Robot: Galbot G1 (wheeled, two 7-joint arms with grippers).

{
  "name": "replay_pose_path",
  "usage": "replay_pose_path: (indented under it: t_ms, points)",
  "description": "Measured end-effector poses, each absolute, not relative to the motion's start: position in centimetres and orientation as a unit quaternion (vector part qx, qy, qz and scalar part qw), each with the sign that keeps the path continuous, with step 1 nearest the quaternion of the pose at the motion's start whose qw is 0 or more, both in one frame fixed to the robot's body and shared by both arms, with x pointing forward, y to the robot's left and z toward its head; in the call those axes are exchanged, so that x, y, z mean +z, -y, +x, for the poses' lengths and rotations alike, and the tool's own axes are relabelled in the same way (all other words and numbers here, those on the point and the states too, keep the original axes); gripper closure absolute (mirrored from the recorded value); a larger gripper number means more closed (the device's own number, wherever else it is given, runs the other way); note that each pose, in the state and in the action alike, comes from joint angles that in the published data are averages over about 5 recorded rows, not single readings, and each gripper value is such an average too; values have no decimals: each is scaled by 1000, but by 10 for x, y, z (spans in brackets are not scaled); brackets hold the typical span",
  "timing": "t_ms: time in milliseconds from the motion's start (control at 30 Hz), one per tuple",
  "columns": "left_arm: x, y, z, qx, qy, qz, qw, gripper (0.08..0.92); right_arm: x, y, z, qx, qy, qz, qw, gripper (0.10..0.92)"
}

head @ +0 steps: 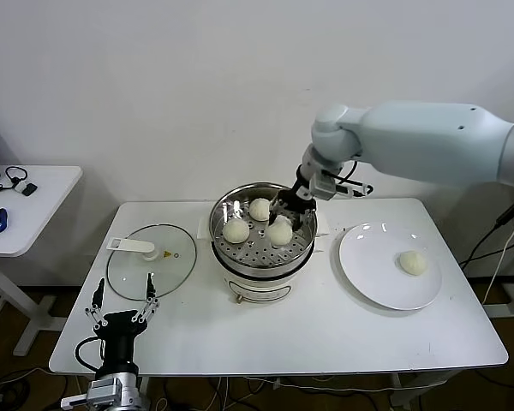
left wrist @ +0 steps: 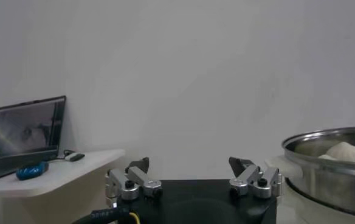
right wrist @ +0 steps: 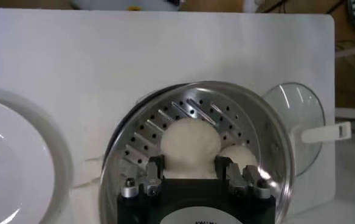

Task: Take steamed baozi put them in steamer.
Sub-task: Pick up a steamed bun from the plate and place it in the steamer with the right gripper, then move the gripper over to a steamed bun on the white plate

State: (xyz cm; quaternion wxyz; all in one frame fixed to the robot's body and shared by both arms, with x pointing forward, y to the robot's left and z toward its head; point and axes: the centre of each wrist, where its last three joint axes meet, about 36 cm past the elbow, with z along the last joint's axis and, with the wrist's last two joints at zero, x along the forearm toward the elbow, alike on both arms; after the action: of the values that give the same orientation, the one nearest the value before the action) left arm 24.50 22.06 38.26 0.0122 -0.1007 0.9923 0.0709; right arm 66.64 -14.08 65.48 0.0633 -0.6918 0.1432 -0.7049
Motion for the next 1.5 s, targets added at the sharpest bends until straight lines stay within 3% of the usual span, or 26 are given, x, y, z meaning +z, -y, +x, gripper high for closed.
replay_pose_path:
  t_ms: [433, 533, 800, 1033, 1267, 1500]
  points:
    - [380, -226, 248, 69, -992, -107, 10, 177, 608, 101, 678, -689, -111, -712, 76, 451]
    - [380, -226, 249, 68, -992, -108, 10, 177, 605, 98, 679, -688, -107, -714, 76, 418]
    - [380, -225, 250, 66, -992, -106, 11, 177, 605, 97, 681, -685, -107, -717, 72, 224]
    - [383, -225, 249, 65, -992, -105, 12, 177, 625, 107, 684, -691, -117, -711, 56, 200]
    - [387, -223, 248, 63, -993, -102, 14, 177, 660, 142, 689, -703, -156, -694, -5, 200]
    - [387, -219, 247, 61, -993, -98, 15, 177, 688, 202, 689, -699, -247, -659, -125, 200]
